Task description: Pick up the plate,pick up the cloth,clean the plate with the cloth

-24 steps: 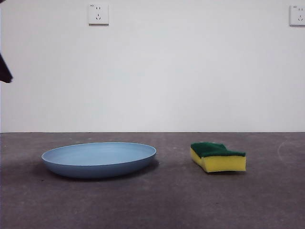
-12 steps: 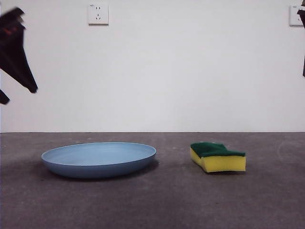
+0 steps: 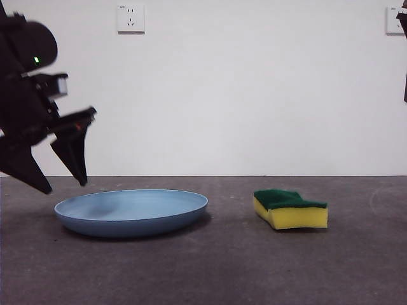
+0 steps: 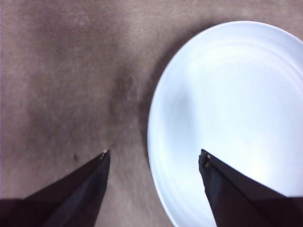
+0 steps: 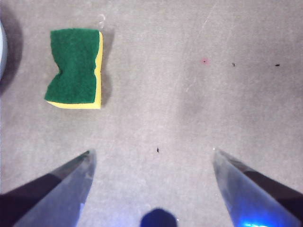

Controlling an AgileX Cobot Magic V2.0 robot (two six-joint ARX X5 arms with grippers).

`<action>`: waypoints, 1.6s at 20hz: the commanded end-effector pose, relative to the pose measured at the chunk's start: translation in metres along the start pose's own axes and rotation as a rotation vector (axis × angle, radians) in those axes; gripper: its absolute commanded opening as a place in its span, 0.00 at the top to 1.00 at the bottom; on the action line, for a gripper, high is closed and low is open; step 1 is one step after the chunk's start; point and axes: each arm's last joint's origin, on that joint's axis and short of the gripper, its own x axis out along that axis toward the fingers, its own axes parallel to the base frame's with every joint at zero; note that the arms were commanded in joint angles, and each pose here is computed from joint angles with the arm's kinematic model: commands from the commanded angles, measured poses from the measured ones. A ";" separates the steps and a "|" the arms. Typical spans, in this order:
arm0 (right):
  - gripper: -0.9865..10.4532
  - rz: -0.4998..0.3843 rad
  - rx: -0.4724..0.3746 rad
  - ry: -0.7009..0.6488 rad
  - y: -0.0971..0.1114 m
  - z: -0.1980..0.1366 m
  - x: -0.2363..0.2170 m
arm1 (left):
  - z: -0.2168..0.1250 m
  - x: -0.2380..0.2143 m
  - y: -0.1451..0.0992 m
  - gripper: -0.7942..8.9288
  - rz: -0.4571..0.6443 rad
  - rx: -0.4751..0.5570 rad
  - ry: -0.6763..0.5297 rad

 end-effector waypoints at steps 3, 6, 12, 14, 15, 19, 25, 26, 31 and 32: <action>0.56 0.002 -0.001 -0.005 0.000 0.001 -0.001 | -0.002 0.027 0.007 0.59 0.007 0.000 0.040; 0.56 0.002 -0.001 -0.006 0.000 0.001 -0.001 | -0.006 0.039 0.009 0.60 0.008 -0.006 0.079; 0.56 0.099 0.012 -0.048 0.003 0.006 -0.001 | -0.007 0.041 0.002 0.93 -0.025 0.066 0.075; 0.56 0.184 0.002 -0.079 0.006 0.009 -0.001 | -0.006 0.041 0.002 0.93 -0.026 0.081 0.073; 0.56 0.196 -0.007 -0.096 0.008 0.011 -0.002 | -0.006 0.039 0.002 0.93 -0.027 0.090 0.073; 0.56 0.233 -0.075 -0.139 0.022 0.019 0.003 | 0.000 0.009 -0.005 0.93 -0.034 0.117 0.014; 0.63 0.202 -0.154 -0.072 0.048 0.056 0.028 | -0.002 -0.076 -0.021 0.93 -0.049 0.164 -0.159; 0.64 0.194 -0.164 -0.063 0.050 0.060 0.032 | -0.004 -0.086 -0.022 0.93 -0.051 0.168 -0.179; 0.64 0.190 -0.203 0.000 0.064 0.076 0.061 | -0.018 -0.133 -0.029 0.93 -0.057 0.185 -0.267; 0.64 0.177 -0.208 0.010 0.066 0.078 0.069 | -0.022 -0.142 -0.030 0.93 -0.058 0.188 -0.283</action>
